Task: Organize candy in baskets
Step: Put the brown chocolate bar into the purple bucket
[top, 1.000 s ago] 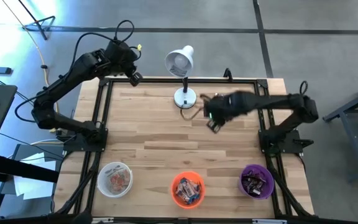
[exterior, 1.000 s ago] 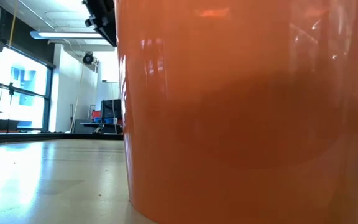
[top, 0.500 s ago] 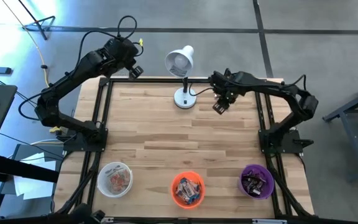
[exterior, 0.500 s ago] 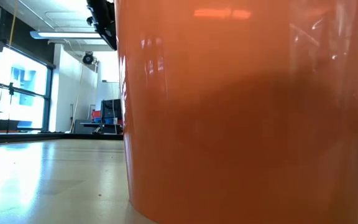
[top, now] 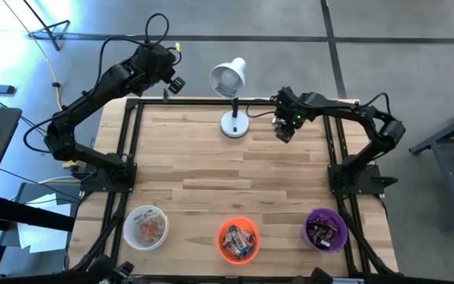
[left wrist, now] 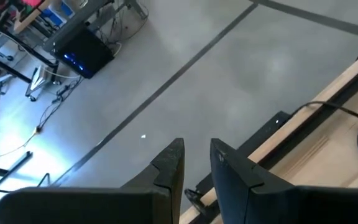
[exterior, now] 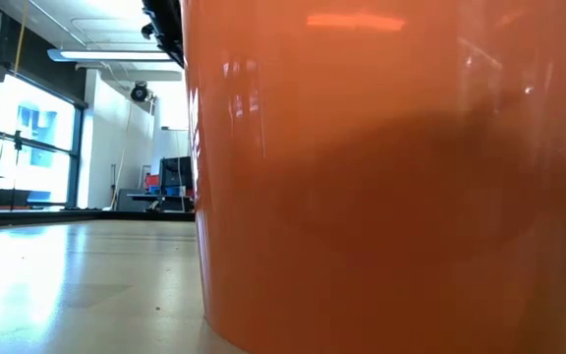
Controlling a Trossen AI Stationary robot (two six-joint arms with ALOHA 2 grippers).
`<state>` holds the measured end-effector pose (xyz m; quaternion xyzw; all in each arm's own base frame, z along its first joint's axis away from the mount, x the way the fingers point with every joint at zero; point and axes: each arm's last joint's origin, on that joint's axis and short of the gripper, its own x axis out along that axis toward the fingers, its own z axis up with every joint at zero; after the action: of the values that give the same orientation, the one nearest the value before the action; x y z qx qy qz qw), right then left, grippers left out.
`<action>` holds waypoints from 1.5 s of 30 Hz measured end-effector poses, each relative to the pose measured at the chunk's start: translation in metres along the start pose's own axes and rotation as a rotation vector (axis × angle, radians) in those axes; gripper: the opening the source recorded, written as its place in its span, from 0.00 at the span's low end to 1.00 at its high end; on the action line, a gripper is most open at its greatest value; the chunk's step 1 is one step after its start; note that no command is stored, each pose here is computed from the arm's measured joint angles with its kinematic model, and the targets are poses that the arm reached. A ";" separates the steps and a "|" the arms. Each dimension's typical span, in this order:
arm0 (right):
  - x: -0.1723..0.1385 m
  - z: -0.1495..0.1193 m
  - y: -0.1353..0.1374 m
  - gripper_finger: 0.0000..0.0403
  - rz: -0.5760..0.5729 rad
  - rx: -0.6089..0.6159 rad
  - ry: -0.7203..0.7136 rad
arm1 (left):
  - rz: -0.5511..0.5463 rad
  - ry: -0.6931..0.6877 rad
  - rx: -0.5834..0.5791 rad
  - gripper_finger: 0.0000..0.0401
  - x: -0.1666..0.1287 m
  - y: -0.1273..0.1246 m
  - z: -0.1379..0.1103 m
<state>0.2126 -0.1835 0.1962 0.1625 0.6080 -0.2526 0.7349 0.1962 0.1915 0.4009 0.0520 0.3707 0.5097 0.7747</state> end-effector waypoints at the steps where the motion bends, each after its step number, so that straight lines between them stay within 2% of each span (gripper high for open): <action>1: 0.002 -0.001 -0.001 0.46 0.009 0.007 -0.007 | 0.001 -0.003 -0.002 0.16 0.000 0.000 0.000; 19: 0.043 -0.024 -0.011 0.46 0.023 0.049 -0.069 | 0.022 -0.083 0.004 0.16 0.000 0.002 0.009; 25: 0.066 -0.022 -0.013 0.44 0.038 0.106 -0.010 | 0.022 -0.083 0.004 0.16 0.000 0.002 0.009; 30: 0.073 -0.022 -0.012 0.34 0.069 0.127 0.023 | 0.022 -0.083 0.005 0.16 0.000 0.002 0.009; 37: 0.062 -0.018 -0.013 0.04 0.081 0.217 0.050 | 0.021 -0.083 0.005 0.16 0.000 0.002 0.009; 42: 0.050 -0.007 -0.015 0.06 0.088 0.284 0.075 | 0.021 -0.083 0.005 0.16 0.000 0.002 0.009; 45: 0.035 0.005 -0.016 0.02 0.123 0.315 0.075 | 0.021 -0.081 0.006 0.16 0.000 0.002 0.009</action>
<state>0.2119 -0.2052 0.1641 0.3218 0.5769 -0.2933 0.6911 0.1998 0.1948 0.4083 0.0789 0.3401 0.5142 0.7834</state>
